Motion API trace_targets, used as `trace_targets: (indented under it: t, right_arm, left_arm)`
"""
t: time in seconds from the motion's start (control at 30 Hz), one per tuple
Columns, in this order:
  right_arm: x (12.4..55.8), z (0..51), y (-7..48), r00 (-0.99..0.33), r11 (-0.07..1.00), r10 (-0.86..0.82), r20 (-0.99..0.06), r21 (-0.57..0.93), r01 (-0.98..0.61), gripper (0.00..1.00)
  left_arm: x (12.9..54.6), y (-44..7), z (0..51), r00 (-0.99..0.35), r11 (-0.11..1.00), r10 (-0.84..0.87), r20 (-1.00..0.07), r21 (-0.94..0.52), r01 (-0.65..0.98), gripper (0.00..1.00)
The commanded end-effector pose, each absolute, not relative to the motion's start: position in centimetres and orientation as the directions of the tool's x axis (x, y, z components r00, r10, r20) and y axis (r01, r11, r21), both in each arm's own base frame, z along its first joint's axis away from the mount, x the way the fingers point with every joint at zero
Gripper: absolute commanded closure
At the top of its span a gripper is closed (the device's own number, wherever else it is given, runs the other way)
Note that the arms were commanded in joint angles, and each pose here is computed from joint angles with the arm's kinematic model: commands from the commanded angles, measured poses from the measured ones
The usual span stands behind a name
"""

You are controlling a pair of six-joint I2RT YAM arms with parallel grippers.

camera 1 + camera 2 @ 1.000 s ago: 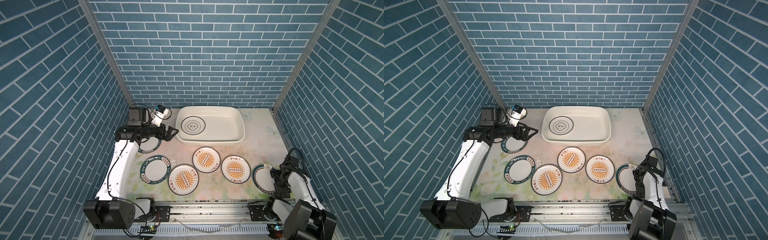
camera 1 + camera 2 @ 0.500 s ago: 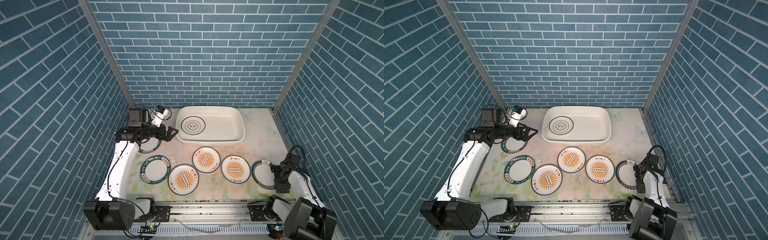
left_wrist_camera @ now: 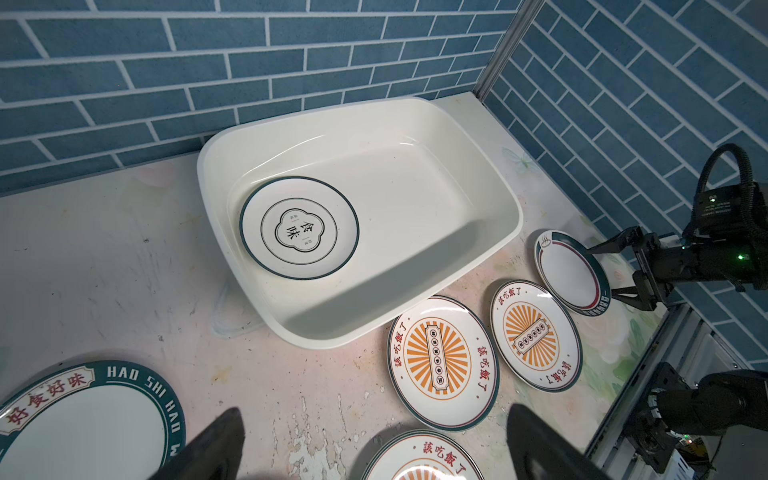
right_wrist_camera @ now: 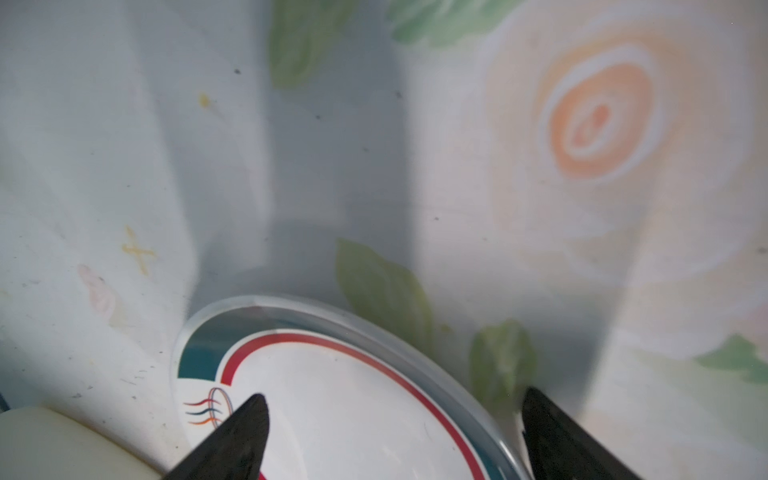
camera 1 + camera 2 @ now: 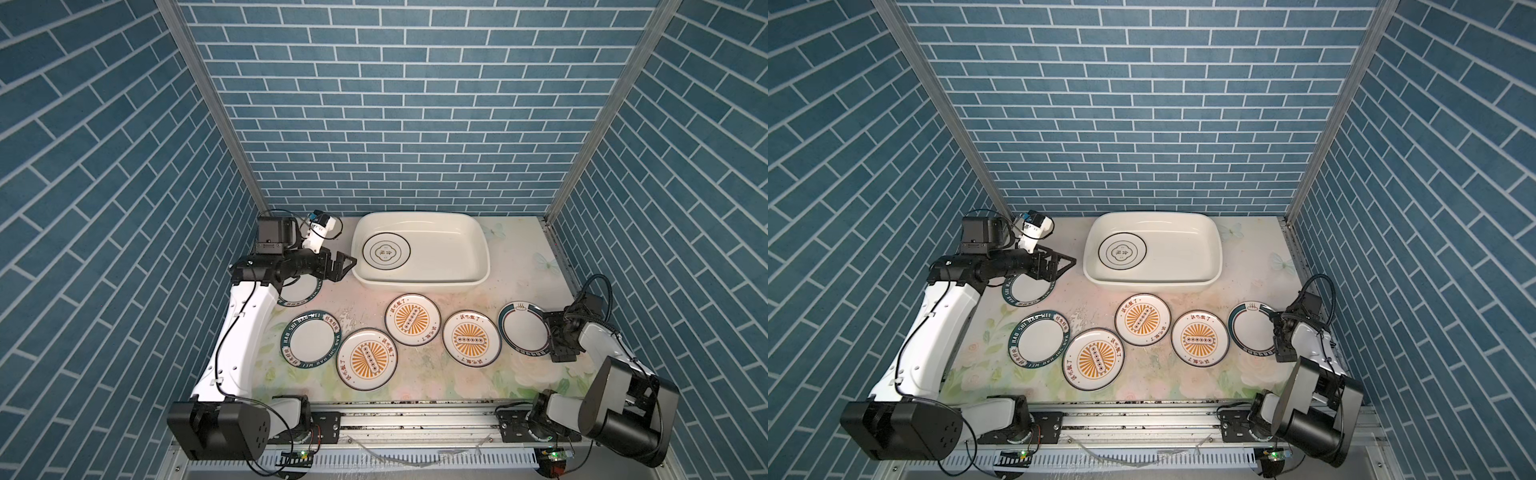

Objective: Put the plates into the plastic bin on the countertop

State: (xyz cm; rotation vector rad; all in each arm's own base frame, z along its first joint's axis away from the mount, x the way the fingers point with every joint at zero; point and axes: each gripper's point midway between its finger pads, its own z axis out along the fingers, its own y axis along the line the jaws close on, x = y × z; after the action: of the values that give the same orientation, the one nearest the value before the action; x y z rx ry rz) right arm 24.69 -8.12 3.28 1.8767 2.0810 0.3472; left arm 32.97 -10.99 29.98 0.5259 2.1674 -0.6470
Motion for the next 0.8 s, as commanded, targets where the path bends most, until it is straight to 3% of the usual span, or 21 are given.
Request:
trace_targets:
  t: [0.0, 0.3, 0.77]
  right_arm:
    - [27.1, 4.1, -8.4, -0.129, 0.151, 0.988, -0.081, 0.449, 0.88, 0.07]
    - [29.7, 3.5, -7.7, -0.22, 0.215, 0.974, -0.05, 0.508, 0.834, 0.15]
    - [25.5, 2.5, -5.6, -0.304, 0.285, 0.952, -0.037, 0.466, 0.837, 0.18]
  left_arm:
    - [33.0, -11.1, 30.0, -0.59, 0.784, 0.15, -0.793, -0.268, 0.56, 0.0]
    - [32.9, -11.2, 30.1, -0.587, 0.783, 0.155, -0.794, -0.264, 0.564, 0.0]
    - [32.6, -11.7, 30.9, -0.557, 0.761, 0.163, -0.814, -0.256, 0.596, 0.0]
